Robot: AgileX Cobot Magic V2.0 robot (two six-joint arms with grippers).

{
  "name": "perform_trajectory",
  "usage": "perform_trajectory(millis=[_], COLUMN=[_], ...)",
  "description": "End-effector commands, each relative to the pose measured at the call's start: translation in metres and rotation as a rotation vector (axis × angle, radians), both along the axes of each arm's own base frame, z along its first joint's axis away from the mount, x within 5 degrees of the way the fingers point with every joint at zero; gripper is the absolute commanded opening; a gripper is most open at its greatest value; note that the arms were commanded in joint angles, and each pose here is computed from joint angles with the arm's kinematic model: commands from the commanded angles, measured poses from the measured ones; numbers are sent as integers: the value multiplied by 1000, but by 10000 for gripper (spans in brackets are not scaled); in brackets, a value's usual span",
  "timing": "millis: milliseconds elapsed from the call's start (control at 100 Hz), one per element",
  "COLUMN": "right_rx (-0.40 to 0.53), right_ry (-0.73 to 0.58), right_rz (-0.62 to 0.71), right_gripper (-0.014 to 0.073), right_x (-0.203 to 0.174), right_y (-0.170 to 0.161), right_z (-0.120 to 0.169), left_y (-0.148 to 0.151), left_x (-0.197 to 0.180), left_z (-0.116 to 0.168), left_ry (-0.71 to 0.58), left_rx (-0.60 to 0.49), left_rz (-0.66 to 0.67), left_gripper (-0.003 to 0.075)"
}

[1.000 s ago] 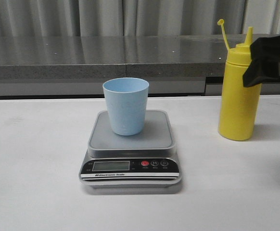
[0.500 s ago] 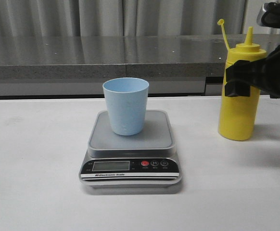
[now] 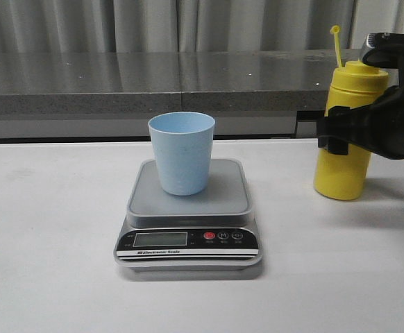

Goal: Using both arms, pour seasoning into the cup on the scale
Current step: 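Move the right gripper to the yellow bottle and grasp its body, then lift the yellow bottle and tilt its nozzle toward the blue cup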

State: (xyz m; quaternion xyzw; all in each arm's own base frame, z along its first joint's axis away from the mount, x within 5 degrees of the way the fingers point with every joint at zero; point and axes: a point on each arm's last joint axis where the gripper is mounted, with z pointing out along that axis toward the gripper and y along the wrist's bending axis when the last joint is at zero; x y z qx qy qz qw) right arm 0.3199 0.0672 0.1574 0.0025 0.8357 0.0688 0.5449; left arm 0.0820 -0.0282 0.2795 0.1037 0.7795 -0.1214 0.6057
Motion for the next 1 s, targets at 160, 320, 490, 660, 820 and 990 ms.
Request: perform_trajectory(millis=[160, 320, 490, 660, 820, 990], right_rx=[7, 7, 7, -6, -49, -131], right_ry=[-167, -167, -167, -174, -177, -58], right_rz=[1, 1, 1, 28, 110, 188], right_gripper=[632, 522, 343, 335, 335, 335], right_x=[9, 9, 9, 7, 1, 1], right_y=[2, 2, 2, 3, 8, 12], right_z=[20, 20, 20, 24, 42, 67], left_y=[1, 1, 1, 1, 1, 1], left_x=[2, 2, 2, 2, 2, 2], left_z=[15, 15, 15, 15, 15, 15], left_ry=[-86, -86, -86, -86, -86, -86], left_rx=[-43, -43, -43, -43, -43, -43], left_rz=[17, 17, 17, 17, 17, 17], left_gripper=[-20, -20, -20, -20, -20, -20])
